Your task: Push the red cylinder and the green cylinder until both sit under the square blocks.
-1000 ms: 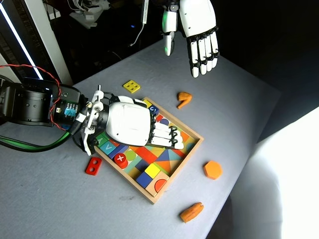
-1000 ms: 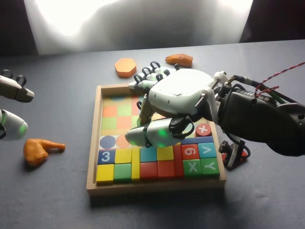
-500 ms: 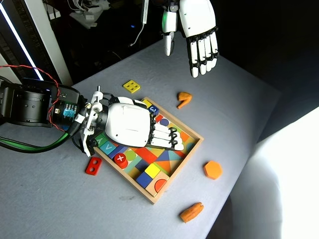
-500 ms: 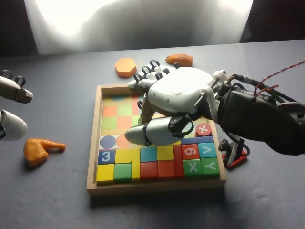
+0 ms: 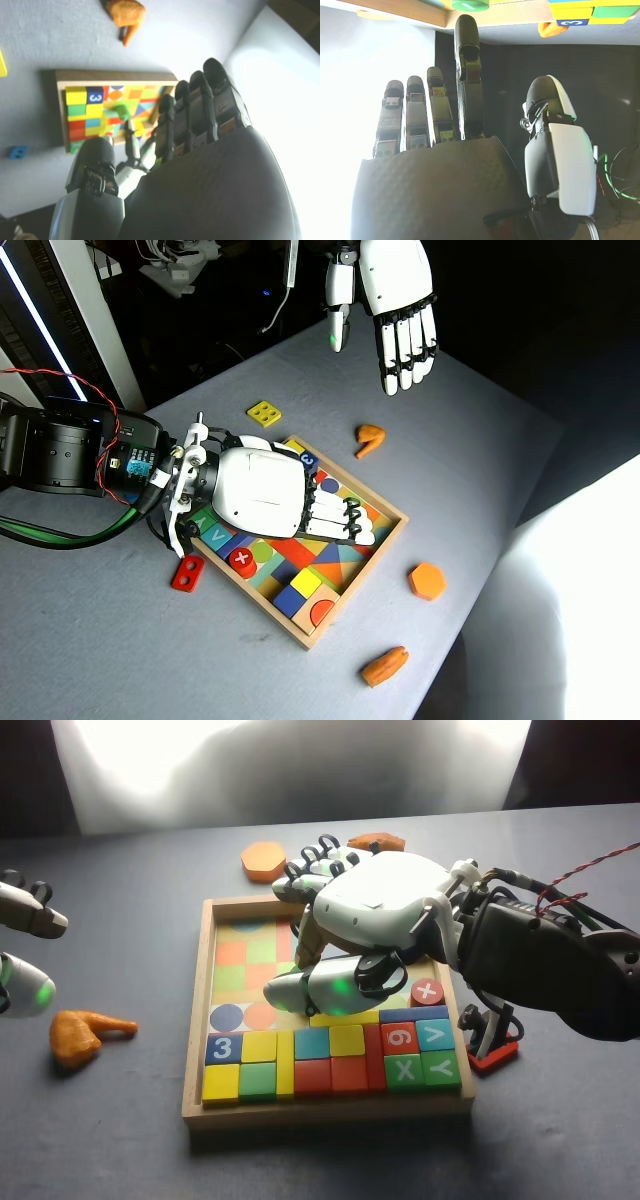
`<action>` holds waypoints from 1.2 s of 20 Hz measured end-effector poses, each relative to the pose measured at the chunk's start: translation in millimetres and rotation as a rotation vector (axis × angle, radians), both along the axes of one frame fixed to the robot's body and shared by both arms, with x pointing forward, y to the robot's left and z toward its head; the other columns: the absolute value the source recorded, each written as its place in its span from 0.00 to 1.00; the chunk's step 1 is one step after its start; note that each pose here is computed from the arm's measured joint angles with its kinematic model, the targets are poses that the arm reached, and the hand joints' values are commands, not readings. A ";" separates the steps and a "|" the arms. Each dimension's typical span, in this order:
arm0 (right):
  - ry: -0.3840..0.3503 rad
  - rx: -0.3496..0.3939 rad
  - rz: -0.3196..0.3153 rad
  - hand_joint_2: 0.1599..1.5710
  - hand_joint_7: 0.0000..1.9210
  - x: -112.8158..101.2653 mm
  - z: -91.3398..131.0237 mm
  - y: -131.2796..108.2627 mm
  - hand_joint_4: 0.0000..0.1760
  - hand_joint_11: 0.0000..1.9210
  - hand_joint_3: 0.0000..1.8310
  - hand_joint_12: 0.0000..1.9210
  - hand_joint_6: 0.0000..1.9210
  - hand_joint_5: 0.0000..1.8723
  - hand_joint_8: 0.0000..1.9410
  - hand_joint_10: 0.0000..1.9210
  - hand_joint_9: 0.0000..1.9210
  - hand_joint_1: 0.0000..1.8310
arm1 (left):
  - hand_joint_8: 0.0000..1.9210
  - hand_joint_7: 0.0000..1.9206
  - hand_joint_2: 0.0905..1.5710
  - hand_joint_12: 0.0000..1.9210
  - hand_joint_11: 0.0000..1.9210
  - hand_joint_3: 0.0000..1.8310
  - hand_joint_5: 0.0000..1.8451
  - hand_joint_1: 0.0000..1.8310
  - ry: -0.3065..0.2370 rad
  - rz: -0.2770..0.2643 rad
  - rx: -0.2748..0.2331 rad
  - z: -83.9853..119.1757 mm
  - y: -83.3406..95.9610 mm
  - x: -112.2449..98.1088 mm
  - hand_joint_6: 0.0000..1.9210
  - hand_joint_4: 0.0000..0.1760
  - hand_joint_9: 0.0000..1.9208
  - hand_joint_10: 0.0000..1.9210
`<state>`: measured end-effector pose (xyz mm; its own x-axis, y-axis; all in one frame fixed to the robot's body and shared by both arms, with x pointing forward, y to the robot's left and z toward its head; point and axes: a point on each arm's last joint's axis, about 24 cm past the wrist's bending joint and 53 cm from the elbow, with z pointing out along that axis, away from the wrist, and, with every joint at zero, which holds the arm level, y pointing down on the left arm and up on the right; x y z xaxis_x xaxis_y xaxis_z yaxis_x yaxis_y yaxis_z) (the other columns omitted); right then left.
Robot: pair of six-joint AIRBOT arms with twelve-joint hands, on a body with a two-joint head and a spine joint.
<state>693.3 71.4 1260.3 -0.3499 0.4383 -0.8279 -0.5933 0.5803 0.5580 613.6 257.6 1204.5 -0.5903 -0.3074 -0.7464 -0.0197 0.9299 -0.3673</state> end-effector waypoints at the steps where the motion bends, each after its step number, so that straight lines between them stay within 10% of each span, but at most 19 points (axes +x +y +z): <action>1: 0.001 0.000 0.000 0.73 0.08 -0.1 -0.5 0.1 0.00 0.00 0.00 0.00 0.01 0.50 0.00 0.01 0.03 0.02 | 0.00 0.08 0.85 0.23 0.00 0.00 0.10 0.07 -0.001 0.000 0.000 0.1 0.0 0.1 0.00 0.14 0.07 0.00; 24: 0.043 -0.066 -0.002 0.74 0.09 -4.1 -20.1 -34.4 0.00 0.00 0.00 0.00 0.01 0.50 0.00 0.00 0.02 0.02 | 0.00 0.09 0.86 0.21 0.00 0.00 0.10 0.05 0.000 0.004 0.000 -0.2 1.9 0.8 0.00 0.18 0.07 0.00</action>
<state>689.2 37.0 1240.2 -0.3850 0.3839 -0.8393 -0.5686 0.6176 0.5434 614.3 259.5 1204.3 -0.5894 -0.3095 -0.7462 -0.0238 0.9300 -0.3669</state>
